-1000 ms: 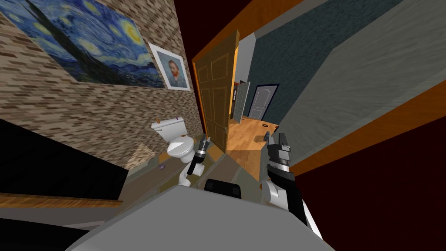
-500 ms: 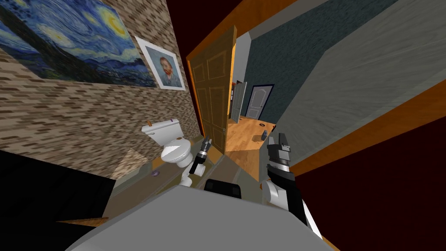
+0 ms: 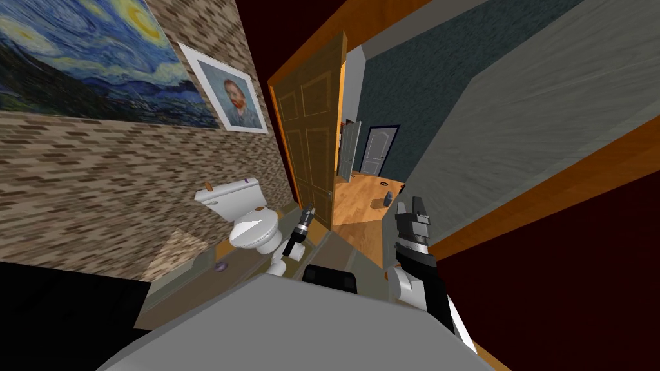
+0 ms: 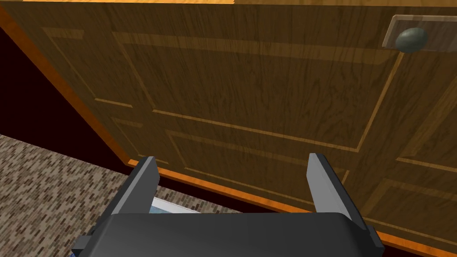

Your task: Push the door open

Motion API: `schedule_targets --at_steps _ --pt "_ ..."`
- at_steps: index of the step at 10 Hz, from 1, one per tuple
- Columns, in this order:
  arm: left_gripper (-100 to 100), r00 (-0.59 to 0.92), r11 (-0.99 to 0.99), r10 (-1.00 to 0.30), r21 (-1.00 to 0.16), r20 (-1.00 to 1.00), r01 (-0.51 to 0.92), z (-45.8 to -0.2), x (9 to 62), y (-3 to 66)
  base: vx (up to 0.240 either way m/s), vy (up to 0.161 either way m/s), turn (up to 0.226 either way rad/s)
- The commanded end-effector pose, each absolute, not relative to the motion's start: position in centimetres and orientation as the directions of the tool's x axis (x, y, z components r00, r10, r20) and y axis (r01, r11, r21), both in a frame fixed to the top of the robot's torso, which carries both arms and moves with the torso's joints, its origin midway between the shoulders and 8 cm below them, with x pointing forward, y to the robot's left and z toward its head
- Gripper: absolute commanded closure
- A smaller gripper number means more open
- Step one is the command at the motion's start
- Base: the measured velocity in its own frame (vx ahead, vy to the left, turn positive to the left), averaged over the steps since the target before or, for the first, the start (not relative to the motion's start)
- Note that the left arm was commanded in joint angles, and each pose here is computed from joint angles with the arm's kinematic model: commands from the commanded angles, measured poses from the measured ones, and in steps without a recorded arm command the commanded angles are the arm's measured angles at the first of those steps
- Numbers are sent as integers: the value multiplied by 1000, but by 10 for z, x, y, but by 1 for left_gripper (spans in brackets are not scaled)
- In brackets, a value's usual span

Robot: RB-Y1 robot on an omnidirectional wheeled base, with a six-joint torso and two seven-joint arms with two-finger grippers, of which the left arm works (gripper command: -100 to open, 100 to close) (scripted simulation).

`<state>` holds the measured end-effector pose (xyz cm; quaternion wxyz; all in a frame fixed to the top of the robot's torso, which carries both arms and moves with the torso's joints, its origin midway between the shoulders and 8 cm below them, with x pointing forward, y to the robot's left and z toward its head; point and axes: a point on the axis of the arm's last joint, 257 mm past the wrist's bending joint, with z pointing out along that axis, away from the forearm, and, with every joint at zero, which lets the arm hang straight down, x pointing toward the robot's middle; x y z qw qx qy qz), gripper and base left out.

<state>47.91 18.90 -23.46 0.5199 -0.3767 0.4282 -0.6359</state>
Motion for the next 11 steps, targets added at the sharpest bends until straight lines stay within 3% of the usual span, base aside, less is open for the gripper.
schedule_targets --at_steps 1,11 --pt "-100 -182 -91 -983 -944 33 318 -246 480 188 47 34 -77" --pt "-100 -220 -73 -975 -977 28 198 -305 489 179 63 43 -89"
